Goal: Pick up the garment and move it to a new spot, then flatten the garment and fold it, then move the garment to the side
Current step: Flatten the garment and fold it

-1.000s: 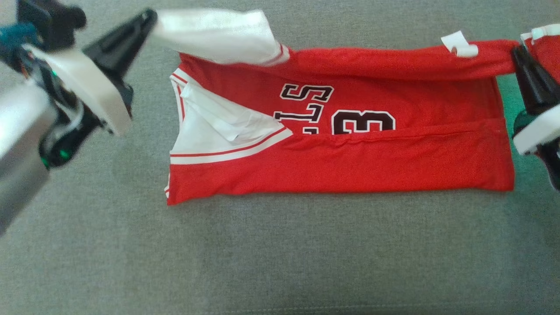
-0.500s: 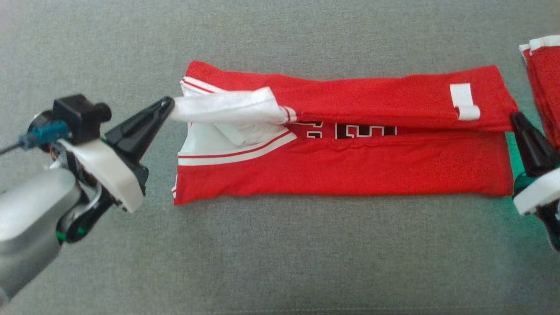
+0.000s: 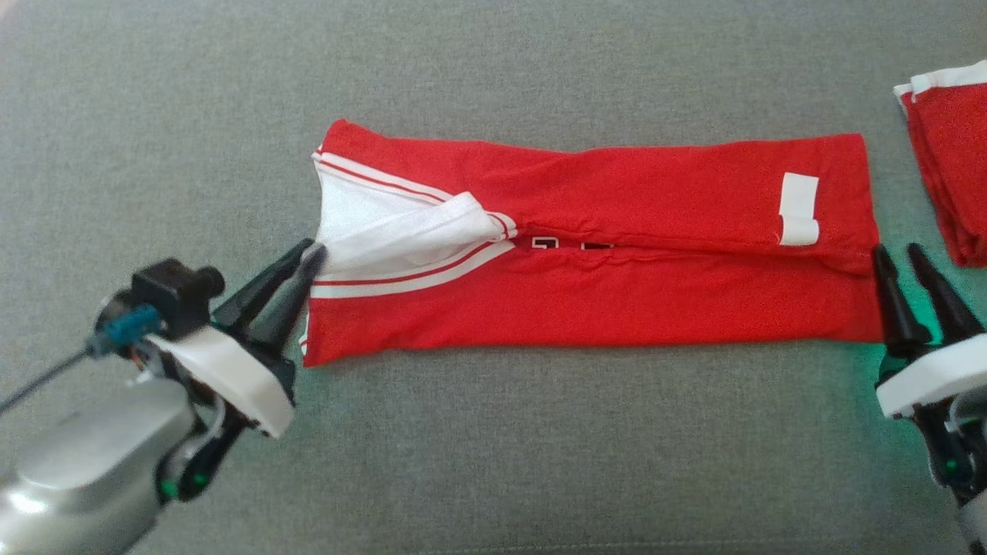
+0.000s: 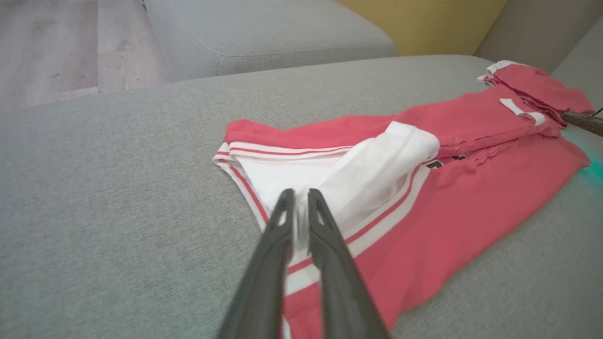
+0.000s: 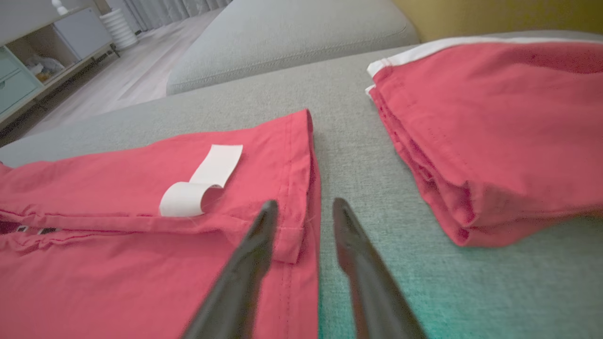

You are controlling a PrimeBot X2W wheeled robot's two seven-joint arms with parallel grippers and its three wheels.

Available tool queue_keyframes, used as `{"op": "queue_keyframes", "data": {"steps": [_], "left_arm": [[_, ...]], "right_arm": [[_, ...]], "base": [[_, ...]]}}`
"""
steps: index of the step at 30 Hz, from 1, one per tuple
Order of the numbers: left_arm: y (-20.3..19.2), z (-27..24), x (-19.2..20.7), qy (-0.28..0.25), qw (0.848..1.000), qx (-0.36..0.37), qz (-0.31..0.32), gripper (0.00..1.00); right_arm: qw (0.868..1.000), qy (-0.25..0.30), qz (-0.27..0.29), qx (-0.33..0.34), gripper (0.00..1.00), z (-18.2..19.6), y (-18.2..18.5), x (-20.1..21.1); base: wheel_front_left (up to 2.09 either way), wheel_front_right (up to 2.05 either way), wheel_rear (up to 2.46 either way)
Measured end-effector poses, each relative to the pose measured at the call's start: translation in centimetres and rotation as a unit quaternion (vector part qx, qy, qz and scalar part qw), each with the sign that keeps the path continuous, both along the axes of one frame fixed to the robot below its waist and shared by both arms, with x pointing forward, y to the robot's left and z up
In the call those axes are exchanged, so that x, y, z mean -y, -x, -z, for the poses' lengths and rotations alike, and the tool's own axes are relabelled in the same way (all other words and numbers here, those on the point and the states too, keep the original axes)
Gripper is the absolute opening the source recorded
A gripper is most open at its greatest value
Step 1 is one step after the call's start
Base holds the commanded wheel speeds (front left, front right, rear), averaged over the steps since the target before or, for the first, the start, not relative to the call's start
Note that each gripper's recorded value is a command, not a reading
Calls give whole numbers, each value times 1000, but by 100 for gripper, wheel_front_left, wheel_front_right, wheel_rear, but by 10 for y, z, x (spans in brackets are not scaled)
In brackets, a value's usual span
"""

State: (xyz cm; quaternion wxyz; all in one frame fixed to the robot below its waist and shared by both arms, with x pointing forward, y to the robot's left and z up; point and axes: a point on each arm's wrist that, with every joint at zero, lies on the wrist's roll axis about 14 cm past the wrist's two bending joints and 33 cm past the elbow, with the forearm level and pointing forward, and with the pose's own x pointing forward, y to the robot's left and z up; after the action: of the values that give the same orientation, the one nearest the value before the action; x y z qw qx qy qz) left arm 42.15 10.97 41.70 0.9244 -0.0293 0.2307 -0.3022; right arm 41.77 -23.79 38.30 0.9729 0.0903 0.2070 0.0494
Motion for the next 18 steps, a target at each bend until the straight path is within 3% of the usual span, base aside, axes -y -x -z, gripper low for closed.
{"op": "queue_keyframes", "data": {"steps": [4, 8, 18], "left_arm": [[-5, -7, -1, 16, 997, 23, -65, 100], [-21, -47, -5, 34, 983, 113, -142, 100], [41, -76, 3, 51, 950, 198, -236, 100]], "right_arm": [[999, 11, 23, 35, 100, -9, 7, 5], [997, 1, 55, 50, 100, -10, 22, 2], [994, -15, 107, 35, 100, 1, 23, -2]], "base": [[0, 0, 0], [0, 0, 0], [0, 0, 0]]}}
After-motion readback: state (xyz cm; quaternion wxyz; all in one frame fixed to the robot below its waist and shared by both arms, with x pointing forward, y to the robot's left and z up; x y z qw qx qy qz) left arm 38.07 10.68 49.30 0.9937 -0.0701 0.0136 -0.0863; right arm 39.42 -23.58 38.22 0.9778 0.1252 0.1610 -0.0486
